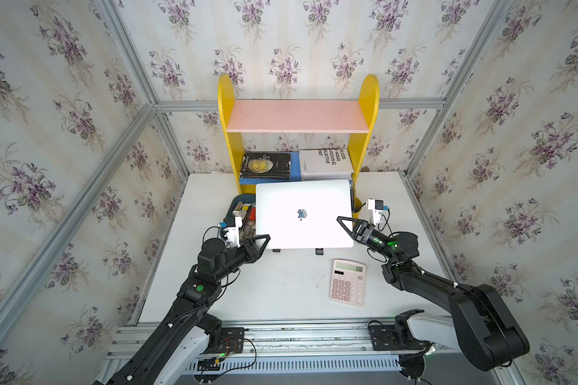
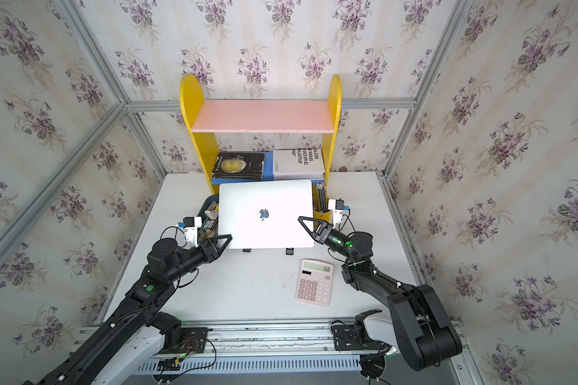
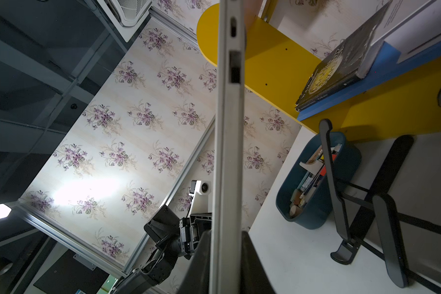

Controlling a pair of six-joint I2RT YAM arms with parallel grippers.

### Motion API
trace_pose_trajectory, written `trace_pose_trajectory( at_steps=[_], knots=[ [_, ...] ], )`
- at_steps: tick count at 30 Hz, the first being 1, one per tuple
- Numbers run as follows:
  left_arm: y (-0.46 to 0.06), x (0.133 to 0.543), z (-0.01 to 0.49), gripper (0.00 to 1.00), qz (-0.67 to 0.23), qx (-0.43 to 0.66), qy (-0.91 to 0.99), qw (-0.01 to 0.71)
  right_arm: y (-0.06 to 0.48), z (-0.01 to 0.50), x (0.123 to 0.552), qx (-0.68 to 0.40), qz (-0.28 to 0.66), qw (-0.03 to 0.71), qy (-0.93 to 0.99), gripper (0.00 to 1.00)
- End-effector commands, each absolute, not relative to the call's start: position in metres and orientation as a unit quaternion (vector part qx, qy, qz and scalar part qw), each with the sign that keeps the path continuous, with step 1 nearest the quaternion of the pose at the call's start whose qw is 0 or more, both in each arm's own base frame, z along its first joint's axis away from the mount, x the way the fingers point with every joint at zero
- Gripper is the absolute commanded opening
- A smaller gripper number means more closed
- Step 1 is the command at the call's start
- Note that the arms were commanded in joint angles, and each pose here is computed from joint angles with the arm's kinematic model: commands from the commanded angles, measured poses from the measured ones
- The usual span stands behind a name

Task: Close the laptop lid and set it aside
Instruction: Pick up the laptop from the computer stand.

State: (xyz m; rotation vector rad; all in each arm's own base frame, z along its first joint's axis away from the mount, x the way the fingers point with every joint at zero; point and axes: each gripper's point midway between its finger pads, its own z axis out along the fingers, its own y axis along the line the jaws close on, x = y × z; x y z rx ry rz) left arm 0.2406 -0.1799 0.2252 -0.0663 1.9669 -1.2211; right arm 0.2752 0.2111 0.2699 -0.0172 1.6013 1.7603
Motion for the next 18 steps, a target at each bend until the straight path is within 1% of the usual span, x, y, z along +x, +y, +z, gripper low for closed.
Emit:
trace_pose_trajectory(
  at_steps=[1, 7, 10, 13, 18],
  knots=[
    [-0.189, 0.235, 0.246, 0.36, -0.519, -0.004, 0.756, 0.4, 0.209, 0.298, 0.27, -0.039, 0.697, 0.414, 0.585, 0.07],
    [-0.194, 0.231, 0.262, 0.2, -0.547, 0.005, 0.739, 0.393, 0.208, 0.298, 0.273, -0.038, 0.697, 0.412, 0.586, 0.09],
    [-0.193, 0.231, 0.269, 0.1, -0.551, 0.005, 0.735, 0.396, 0.209, 0.298, 0.273, -0.038, 0.697, 0.41, 0.587, 0.12],
    [-0.193, 0.233, 0.277, 0.0, -0.555, 0.005, 0.731, 0.398, 0.209, 0.3, 0.274, -0.039, 0.698, 0.409, 0.586, 0.21],
    [-0.19, 0.239, 0.288, 0.0, -0.558, -0.006, 0.722, 0.409, 0.209, 0.303, 0.272, -0.04, 0.699, 0.41, 0.584, 0.36]
  ],
)
